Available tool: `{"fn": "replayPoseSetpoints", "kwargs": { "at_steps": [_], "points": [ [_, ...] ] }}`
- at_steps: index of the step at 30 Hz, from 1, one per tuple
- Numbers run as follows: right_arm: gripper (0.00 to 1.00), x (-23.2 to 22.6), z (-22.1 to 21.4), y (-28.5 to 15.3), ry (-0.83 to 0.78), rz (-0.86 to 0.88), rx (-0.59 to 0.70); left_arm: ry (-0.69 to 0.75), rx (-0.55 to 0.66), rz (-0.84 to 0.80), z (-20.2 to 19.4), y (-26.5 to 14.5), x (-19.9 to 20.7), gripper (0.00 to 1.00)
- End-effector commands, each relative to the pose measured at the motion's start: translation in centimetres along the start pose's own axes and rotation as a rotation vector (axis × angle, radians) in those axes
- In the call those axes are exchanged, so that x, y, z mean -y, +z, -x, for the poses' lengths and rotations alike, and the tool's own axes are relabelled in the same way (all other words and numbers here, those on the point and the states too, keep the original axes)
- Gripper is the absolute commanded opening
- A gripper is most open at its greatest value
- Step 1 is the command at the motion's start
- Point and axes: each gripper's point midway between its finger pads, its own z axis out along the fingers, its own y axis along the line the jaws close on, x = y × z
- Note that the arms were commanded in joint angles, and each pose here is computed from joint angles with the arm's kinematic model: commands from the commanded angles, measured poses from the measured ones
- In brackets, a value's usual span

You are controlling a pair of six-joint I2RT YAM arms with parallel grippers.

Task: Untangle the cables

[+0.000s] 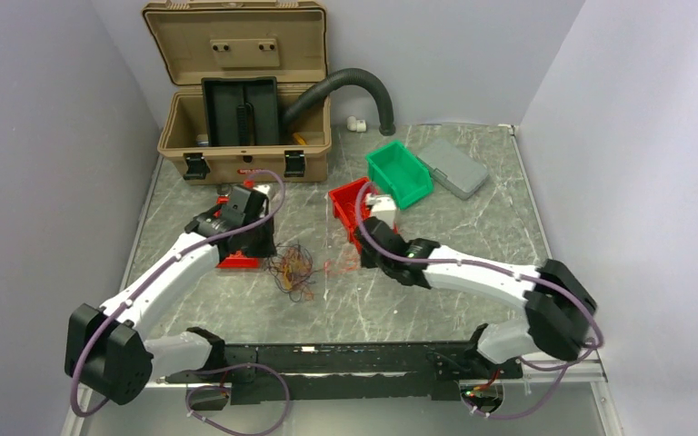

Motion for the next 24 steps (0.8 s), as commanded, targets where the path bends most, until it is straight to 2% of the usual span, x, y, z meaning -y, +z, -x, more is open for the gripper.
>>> {"fn": "replayPoseSetpoints", "kwargs": {
  "at_steps": [1, 4, 7, 16, 21, 24],
  "points": [
    [0.0, 9.8, 2.1, -5.4, 0.145, -0.418, 0.11, -0.096, 0.124, 0.08, 1.8, -2.1, -2.1, 0.0],
    [0.0, 14.4, 3.2, -9.1, 0.276, -0.564, 0.178, -0.157, 0.181, 0.153, 2.3, -3.2, -3.8, 0.0],
    [0.0, 17.6, 4.8, -12.7, 0.363, -0.63, 0.26, -0.188, 0.224, 0.168, 2.7, -4.2, -4.4, 0.0],
    [0.0, 23.7, 11.6, -25.0, 0.421, -0.819, 0.553, -0.227, 0.213, 0.266, 2.1, -4.6, -6.1, 0.0],
    [0.0, 24.3, 13.6, -28.6, 0.395, -0.842, 0.624, -0.202, 0.195, 0.192, 1.8, -4.0, -4.9, 0.0],
    [0.0, 22.9, 15.2, -28.6, 0.343, -0.733, 0.635, -0.126, 0.163, 0.051, 1.8, -3.1, -2.5, 0.0]
  ]
}}
